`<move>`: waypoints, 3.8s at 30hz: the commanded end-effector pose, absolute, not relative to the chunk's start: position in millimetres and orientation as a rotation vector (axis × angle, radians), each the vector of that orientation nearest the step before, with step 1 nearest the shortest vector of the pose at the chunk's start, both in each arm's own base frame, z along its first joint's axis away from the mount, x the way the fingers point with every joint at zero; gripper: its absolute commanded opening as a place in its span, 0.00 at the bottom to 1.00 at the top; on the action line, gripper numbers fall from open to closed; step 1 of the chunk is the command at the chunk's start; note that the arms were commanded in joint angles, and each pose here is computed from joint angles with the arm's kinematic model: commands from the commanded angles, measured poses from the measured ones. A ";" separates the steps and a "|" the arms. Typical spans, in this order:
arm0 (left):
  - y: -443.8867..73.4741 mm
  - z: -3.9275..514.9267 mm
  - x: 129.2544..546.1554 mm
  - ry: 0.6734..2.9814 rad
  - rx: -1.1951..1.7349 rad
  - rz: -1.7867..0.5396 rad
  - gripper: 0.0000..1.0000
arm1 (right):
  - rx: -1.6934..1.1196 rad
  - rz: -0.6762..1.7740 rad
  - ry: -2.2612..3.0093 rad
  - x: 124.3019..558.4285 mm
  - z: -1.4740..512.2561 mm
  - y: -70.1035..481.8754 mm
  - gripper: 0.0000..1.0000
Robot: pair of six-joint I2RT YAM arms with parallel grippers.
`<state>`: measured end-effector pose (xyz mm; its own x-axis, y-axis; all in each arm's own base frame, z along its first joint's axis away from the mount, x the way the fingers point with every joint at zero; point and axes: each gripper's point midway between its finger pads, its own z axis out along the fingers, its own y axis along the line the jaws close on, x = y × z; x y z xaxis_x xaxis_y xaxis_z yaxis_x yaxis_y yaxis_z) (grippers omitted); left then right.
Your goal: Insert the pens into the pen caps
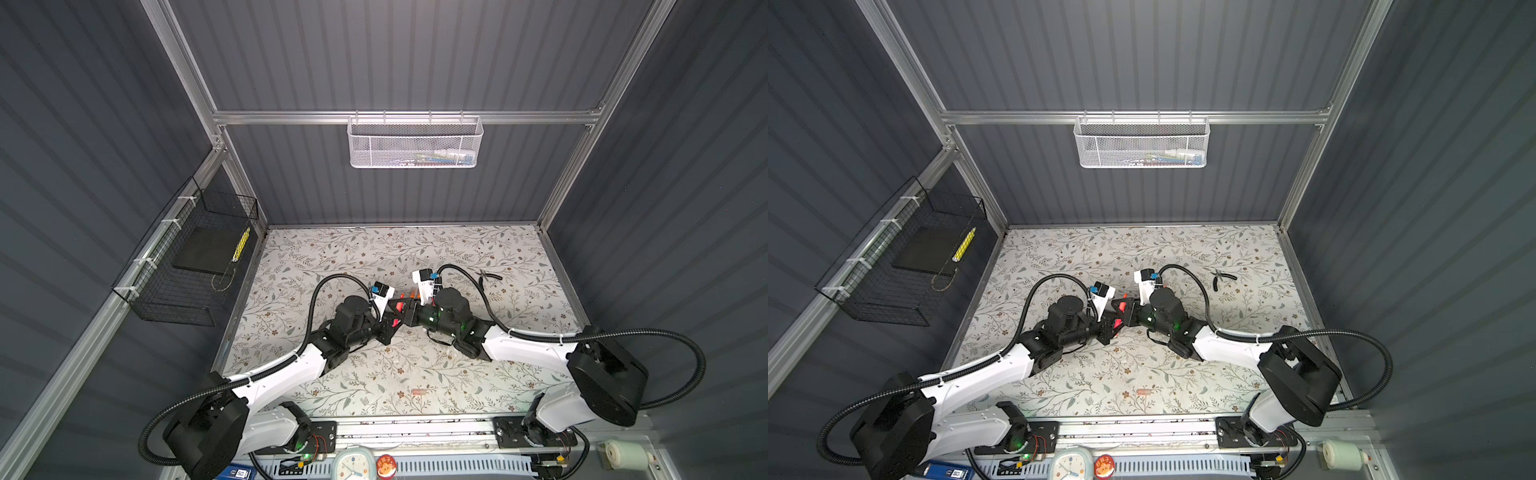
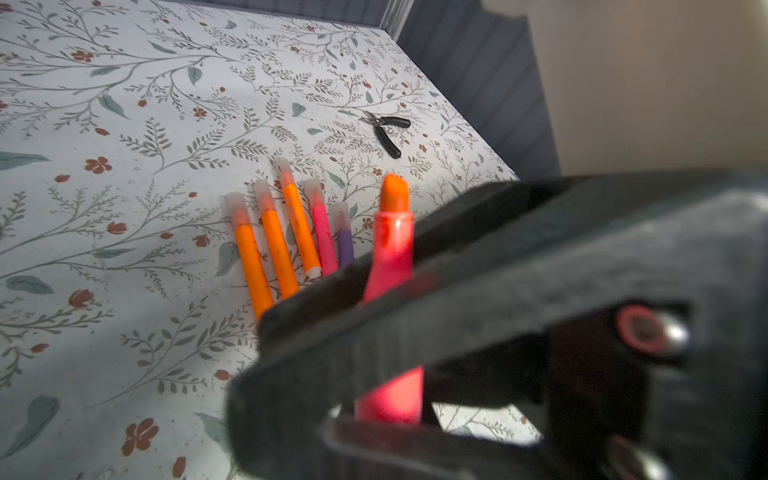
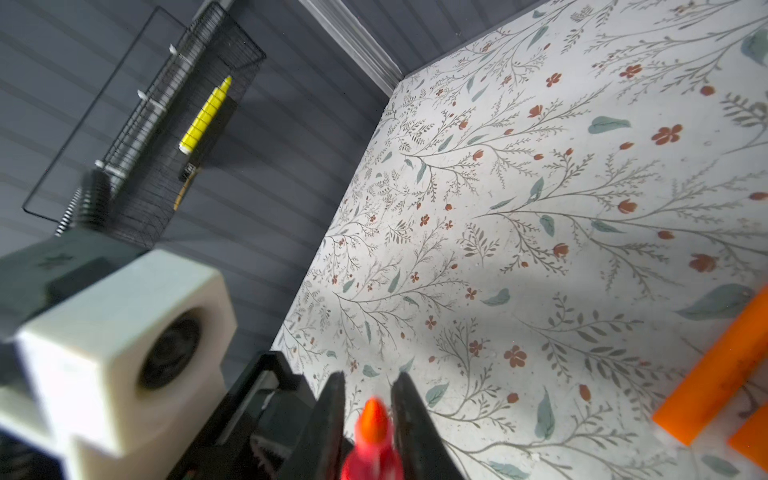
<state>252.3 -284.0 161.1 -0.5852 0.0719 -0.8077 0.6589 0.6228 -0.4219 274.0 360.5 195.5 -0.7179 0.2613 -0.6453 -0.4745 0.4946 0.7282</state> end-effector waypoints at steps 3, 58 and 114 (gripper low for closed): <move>-270.1 166.9 278.7 2.060 0.428 -0.826 0.00 | -0.175 1.240 1.970 259.9 208.1 339.9 0.48; -202.6 173.4 295.4 2.059 0.142 -0.780 0.00 | -0.794 0.690 2.556 78.0 35.2 283.5 0.16; -202.5 174.5 290.2 2.043 0.151 -0.800 0.00 | -0.802 0.492 2.509 120.0 39.4 312.4 0.39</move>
<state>294.2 -200.4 170.7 -0.5842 -0.1889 -0.7893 0.3790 0.7965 -0.4712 126.5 313.7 44.5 -0.7359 -0.3984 -0.5475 -0.5880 0.7769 0.2250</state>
